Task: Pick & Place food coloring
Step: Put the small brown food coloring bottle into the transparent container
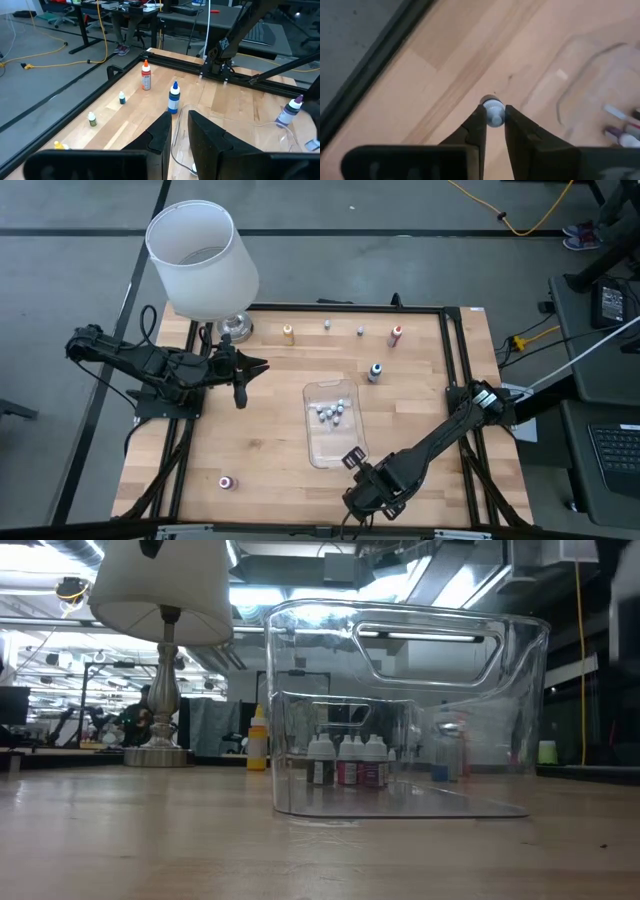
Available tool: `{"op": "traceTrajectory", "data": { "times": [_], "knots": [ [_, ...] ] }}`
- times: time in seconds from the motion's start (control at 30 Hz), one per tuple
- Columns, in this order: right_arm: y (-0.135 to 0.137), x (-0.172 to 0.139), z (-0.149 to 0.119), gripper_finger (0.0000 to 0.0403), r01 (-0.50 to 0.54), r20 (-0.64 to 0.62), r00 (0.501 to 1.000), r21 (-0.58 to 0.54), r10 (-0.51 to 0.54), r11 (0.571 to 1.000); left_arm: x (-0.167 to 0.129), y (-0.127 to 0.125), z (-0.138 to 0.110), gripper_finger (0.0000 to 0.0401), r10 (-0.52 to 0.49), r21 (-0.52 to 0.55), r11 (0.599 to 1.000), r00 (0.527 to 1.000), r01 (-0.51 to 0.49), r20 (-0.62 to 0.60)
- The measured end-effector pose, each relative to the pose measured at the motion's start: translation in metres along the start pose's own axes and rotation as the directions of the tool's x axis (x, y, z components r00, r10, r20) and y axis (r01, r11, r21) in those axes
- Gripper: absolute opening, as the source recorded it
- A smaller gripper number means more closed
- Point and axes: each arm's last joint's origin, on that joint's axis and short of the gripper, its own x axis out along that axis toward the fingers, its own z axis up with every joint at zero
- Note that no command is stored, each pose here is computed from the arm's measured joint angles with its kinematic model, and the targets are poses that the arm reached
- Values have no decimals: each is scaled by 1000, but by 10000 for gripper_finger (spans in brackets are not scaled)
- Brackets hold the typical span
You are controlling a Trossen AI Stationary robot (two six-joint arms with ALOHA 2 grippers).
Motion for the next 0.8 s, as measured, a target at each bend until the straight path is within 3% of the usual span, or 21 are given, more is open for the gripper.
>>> {"op": "traceTrajectory", "data": {
  "times": [0.2,0.37,0.63,0.8],
  "knots": [
    [-8,-34,3,60,94,-10,996,22,-94,995,0,0,0,59,0,1,1000,1000,0,0],
    [-31,-63,0,63,112,-18,994,106,-111,988,0,0,0,59,0,3,1000,1000,0,0],
    [-95,-101,-14,64,148,1,988,204,-151,968,0,1,-2,59,7,-77,997,1000,-9,-21],
    [-150,-102,-26,64,142,64,985,225,-160,964,0,2,-5,59,16,-95,995,999,-19,-39]
  ]
}}
